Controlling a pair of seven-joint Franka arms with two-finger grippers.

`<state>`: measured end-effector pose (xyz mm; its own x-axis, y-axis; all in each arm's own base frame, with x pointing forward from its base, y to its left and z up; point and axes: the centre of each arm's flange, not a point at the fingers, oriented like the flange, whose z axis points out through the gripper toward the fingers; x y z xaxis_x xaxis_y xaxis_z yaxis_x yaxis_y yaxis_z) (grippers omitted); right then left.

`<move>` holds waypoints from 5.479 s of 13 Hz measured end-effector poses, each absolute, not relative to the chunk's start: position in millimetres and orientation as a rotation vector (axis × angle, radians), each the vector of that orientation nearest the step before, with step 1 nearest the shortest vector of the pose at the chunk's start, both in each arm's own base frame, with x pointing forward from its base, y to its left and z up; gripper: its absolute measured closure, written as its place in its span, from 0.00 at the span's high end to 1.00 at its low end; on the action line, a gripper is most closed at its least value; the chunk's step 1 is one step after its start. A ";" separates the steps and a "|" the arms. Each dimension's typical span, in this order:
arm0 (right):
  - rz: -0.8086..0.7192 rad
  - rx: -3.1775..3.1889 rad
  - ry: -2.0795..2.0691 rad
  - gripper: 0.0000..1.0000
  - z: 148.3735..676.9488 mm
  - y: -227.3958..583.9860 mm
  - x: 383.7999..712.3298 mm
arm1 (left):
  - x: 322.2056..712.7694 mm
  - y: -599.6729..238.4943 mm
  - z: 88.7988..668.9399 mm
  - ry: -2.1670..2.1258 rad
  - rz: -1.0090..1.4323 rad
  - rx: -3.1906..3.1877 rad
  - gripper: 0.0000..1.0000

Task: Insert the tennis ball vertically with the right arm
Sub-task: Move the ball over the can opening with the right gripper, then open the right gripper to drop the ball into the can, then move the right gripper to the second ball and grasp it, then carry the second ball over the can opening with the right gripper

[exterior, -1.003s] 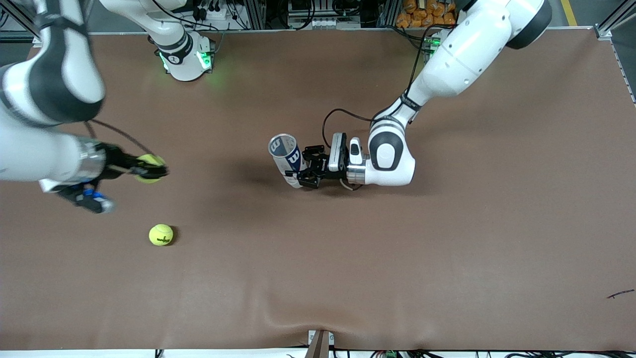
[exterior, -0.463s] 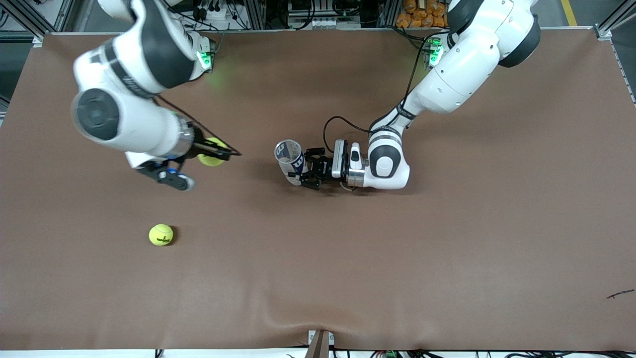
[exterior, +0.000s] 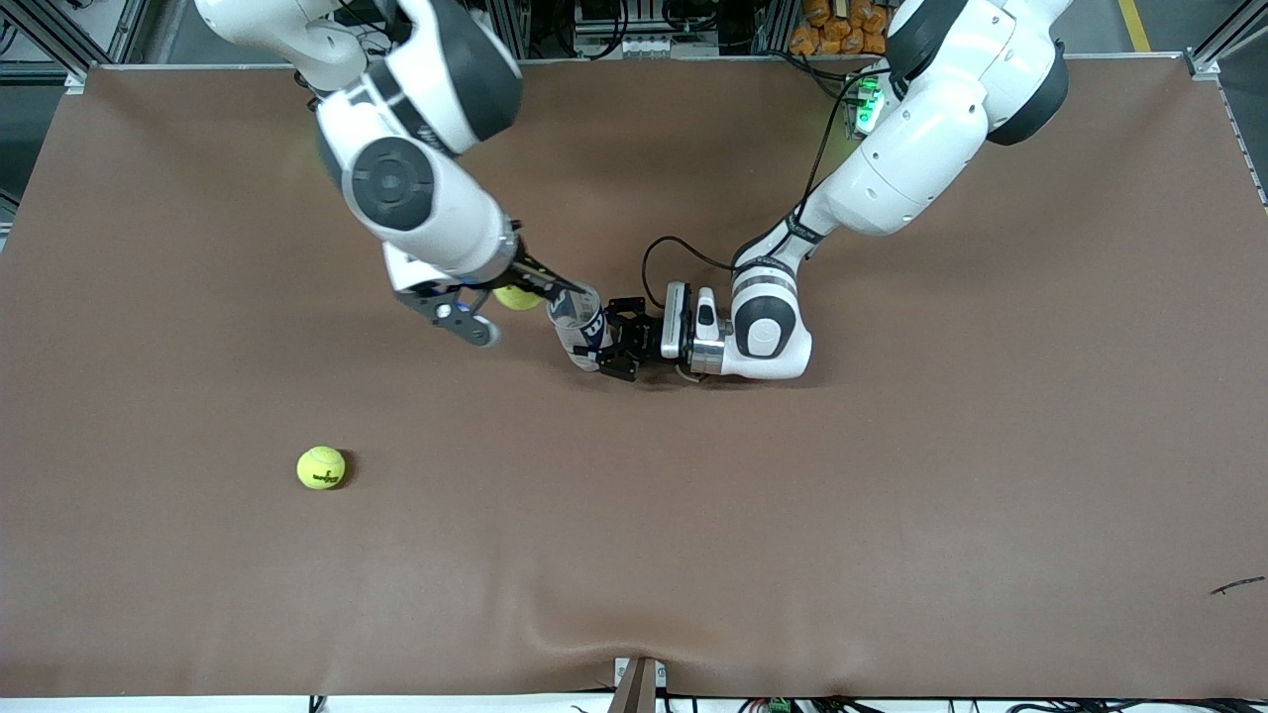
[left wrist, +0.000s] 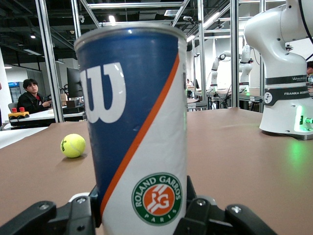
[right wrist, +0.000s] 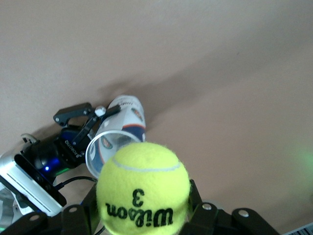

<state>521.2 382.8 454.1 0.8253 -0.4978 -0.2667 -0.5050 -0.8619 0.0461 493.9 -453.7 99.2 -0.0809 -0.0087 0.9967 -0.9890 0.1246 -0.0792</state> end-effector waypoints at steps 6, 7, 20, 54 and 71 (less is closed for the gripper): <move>0.433 -3.006 0.808 0.70 407.5 424.9 507.5 | 494.3 -454.0 99.0 -1.333 1.169 1.088 0.62; 0.437 -3.012 0.807 0.70 402.2 426.7 507.1 | 494.5 -454.0 99.1 -1.333 1.170 1.088 0.62; 0.399 -3.002 0.883 1.00 409.4 398.1 531.9 | 494.7 -454.5 98.3 -1.319 1.174 1.096 0.63; 0.119 -3.105 0.731 0.68 203.1 27.5 693.5 | 490.8 -461.3 96.9 -1.299 1.176 1.102 0.78; 0.292 -3.096 0.690 0.70 422.4 410.9 506.1 | 491.4 -461.8 96.6 -1.299 1.178 1.101 0.78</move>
<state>506.1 410.9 422.4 0.8894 -0.4251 -0.1683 -0.4170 -0.9051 0.0825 491.4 -461.8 96.6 -0.0606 0.0059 0.9981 -0.9928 0.1033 -0.0609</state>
